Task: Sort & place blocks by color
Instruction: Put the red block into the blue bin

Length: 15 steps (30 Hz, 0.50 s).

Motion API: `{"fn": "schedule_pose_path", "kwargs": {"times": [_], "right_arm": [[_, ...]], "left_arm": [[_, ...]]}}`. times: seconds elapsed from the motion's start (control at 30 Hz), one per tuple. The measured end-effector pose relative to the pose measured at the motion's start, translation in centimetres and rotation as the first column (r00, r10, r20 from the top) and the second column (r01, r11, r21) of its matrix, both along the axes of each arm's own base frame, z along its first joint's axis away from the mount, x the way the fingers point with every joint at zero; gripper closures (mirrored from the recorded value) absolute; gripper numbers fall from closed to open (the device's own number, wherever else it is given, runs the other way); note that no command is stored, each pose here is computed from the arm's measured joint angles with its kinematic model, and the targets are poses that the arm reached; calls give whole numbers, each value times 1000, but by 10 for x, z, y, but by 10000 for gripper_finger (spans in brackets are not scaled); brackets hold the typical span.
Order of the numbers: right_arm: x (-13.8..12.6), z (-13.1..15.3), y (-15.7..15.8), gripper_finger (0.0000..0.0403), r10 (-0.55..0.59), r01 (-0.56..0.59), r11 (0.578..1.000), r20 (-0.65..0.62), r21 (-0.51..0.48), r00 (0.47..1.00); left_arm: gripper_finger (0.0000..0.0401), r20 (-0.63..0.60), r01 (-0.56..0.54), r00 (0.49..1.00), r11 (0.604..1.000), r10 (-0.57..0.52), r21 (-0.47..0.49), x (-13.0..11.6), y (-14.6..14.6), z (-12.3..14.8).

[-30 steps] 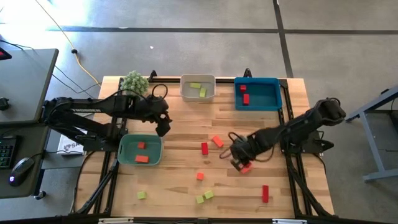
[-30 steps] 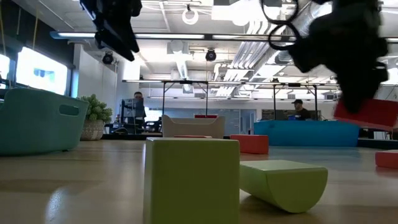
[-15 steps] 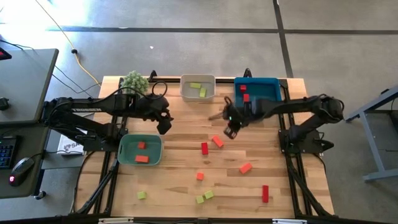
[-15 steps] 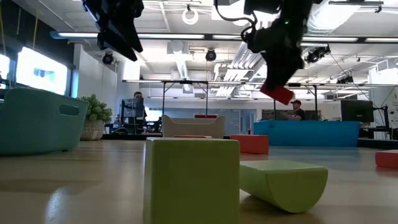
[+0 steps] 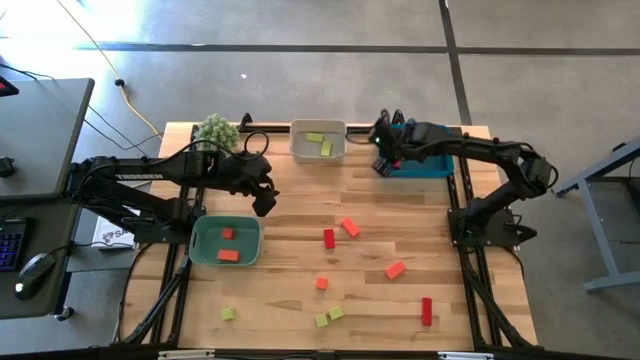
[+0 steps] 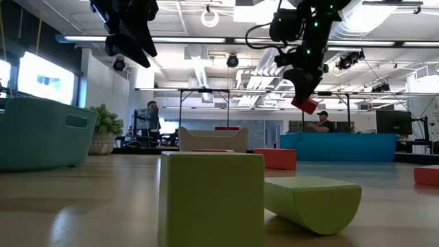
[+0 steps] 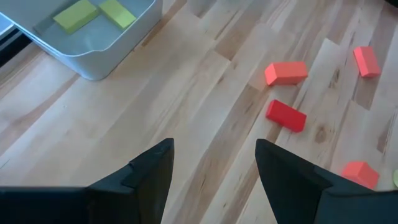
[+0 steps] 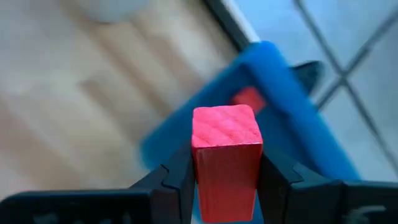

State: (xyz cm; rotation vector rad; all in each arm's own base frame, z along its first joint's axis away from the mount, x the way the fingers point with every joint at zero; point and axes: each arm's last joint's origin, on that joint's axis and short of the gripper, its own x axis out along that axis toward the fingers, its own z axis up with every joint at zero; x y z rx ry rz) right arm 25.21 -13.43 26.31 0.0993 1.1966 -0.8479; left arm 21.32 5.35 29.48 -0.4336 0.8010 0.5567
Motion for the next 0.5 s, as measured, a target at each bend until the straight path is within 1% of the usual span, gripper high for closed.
{"fn": "schedule_pose_path", "kwargs": {"times": [0.07, 0.13, 0.27, 0.5], "right_arm": [[-6, 1, -13, 300, -22, 22, 999, -20, -28, 1000], [-11, 0, -25, 300, -44, 44, 998, -11, -45, 999], [-24, -10, -46, 300, -83, 82, 995, -9, -62, 997], [-47, -37, -68, 300, -141, 141, 990, 22, -7, 990]], "left_arm": [[185, 0, 0, 1000, 1000, 0, 0, 0, 0, 0], [185, 0, -1, 1000, 1000, 1, 0, 0, 0, 0], [185, 3, 0, 1000, 1000, 0, 0, 0, 0, 0], [185, 8, -1, 1000, 1000, 1, 1, 1, 0, 0]]}}
